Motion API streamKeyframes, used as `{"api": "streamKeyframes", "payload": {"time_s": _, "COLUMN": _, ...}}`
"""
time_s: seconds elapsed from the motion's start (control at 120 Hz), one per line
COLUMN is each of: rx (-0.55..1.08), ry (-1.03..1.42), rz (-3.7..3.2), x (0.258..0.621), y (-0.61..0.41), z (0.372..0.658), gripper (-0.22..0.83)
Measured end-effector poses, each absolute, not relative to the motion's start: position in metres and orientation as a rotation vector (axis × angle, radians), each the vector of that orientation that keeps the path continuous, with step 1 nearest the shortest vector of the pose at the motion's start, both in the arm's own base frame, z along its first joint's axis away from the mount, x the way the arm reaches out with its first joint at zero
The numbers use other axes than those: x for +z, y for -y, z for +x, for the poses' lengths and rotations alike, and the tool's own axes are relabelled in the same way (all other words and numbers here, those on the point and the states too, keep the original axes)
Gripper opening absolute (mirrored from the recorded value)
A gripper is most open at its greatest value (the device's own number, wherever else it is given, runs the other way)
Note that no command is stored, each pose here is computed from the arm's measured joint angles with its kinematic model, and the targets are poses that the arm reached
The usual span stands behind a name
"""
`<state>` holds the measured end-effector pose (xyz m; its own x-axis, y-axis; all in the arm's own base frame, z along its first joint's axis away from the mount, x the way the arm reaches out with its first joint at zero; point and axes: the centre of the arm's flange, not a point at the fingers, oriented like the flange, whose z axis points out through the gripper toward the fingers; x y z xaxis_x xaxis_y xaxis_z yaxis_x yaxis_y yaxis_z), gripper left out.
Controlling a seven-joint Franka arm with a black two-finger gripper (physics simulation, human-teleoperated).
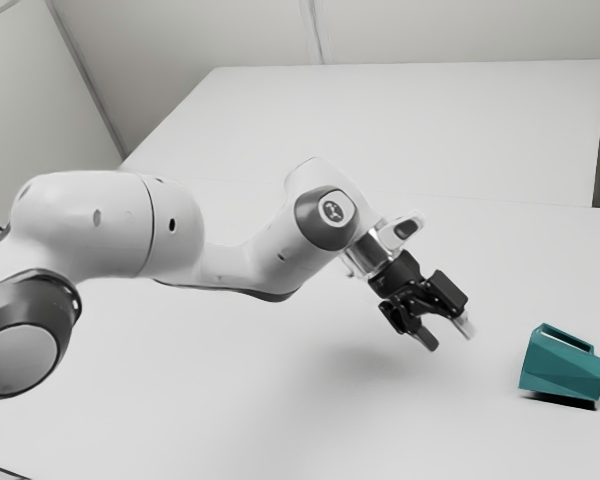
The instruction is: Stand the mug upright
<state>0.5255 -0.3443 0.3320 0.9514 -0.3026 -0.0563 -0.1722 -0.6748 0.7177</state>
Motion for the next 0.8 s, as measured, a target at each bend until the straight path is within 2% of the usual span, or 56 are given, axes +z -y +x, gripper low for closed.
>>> {"api": "streamKeyframes", "payload": {"time_s": 0.133, "rx": -0.201, "ry": 0.374, "rz": 2.301, "x": 0.322, "y": 0.376, "z": 0.518, "gripper": 0.61}}
{"api": "streamKeyframes", "payload": {"time_s": 0.383, "rx": -0.103, "ry": 0.437, "rz": 2.282, "x": 0.308, "y": 0.418, "z": 0.544, "gripper": 0.62}}
{"api": "streamKeyframes", "payload": {"time_s": 0.617, "rx": -0.073, "ry": 0.421, "rz": 2.266, "x": 0.286, "y": 0.432, "z": 0.553, "gripper": 0.62}}
{"api": "streamKeyframes", "payload": {"time_s": 0.8, "rx": -0.046, "ry": 0.393, "rz": 2.212, "x": 0.291, "y": 0.440, "z": 0.561, "gripper": 0.62}}
